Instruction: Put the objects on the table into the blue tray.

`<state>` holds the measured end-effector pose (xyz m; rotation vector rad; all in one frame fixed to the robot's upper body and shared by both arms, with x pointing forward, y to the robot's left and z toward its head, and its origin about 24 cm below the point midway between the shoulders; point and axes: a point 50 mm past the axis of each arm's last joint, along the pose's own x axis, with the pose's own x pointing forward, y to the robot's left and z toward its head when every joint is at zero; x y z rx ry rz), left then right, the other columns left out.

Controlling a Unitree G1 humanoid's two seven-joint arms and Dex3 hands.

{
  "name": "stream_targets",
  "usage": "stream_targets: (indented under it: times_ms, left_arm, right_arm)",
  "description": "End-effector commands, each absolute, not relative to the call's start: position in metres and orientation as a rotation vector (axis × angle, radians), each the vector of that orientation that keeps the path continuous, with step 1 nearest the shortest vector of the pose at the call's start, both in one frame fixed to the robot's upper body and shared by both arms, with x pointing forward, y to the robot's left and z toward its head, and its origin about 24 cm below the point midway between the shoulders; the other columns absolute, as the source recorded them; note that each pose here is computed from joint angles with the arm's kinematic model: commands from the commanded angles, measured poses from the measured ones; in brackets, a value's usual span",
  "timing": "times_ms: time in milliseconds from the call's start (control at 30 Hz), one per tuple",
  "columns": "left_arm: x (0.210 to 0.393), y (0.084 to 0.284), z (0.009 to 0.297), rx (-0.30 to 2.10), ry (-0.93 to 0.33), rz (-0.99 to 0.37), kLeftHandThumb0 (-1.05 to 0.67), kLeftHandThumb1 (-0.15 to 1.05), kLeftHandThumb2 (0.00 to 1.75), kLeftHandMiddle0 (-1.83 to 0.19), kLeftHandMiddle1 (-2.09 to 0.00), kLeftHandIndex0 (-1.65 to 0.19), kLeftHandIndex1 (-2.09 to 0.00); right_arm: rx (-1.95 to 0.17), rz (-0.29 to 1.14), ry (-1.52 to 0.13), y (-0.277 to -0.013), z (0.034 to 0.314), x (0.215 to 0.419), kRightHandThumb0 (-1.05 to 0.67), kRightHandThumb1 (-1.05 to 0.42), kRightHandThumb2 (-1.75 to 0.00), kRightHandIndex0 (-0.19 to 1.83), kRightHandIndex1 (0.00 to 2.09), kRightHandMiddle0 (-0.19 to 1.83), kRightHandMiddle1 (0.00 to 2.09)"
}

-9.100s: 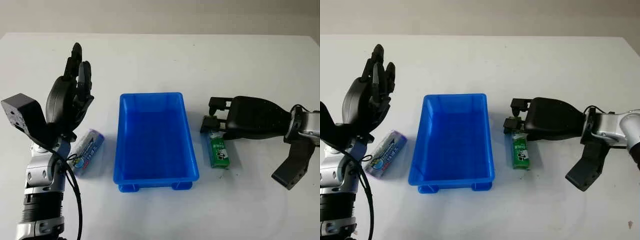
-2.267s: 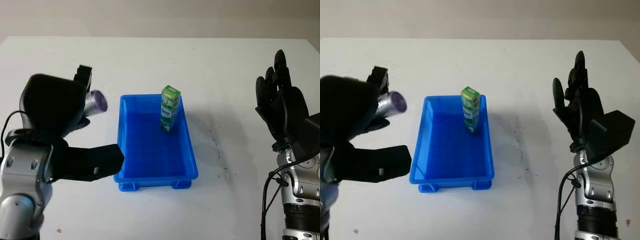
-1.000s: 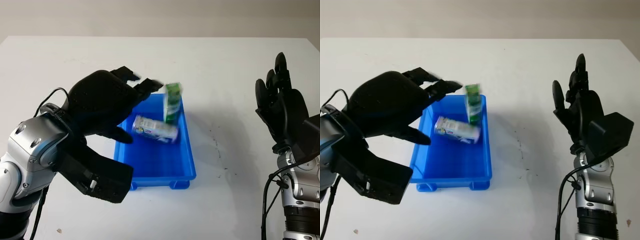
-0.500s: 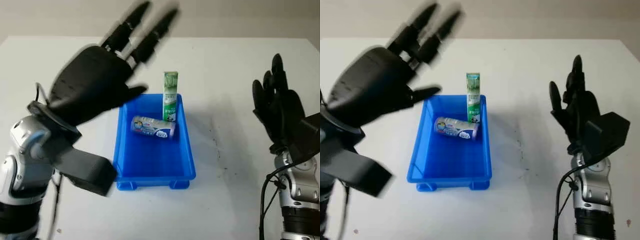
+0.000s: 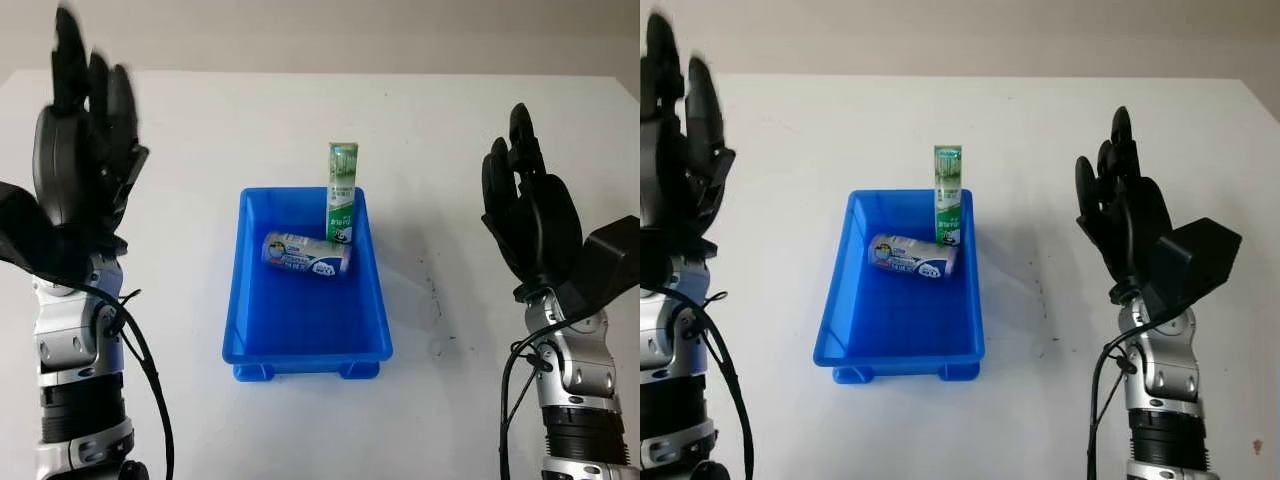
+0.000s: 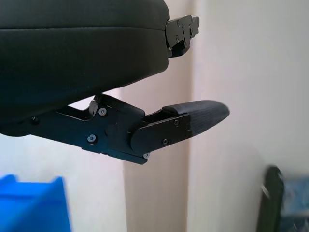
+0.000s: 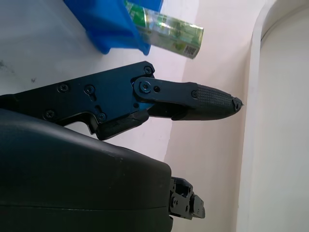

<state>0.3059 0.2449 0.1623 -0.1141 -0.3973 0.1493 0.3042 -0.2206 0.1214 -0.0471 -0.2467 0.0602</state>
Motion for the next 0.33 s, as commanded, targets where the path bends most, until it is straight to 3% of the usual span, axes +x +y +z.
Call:
stream_targets:
  times_ms: [0,133,300]
  left_arm:
    - [0.302,0.249,0.143,-0.174,-0.347,0.168,-0.78,1.05,0.73,0.19,0.0,0.19,0.0]
    - [0.297,0.246,0.123,-0.194,-0.28,0.172,-0.82,1.05,0.71,0.19,0.0,0.19,0.0]
    - [0.294,0.244,0.121,-0.162,-0.268,0.167,-0.83,1.05,0.72,0.19,0.0,0.19,0.0]
  right_arm:
    - [-0.045,0.077,-0.268,-0.217,0.124,0.307,-0.74,-1.05,-0.59,-0.19,0.0,-0.19,0.0]
    - [-0.026,0.094,-0.271,-0.21,0.126,0.312,-0.76,-1.05,-0.68,-0.19,0.0,-0.19,0.0]
    - [-0.012,0.098,-0.271,-0.203,0.128,0.316,-0.76,-1.05,-0.71,-0.19,0.0,-0.19,0.0]
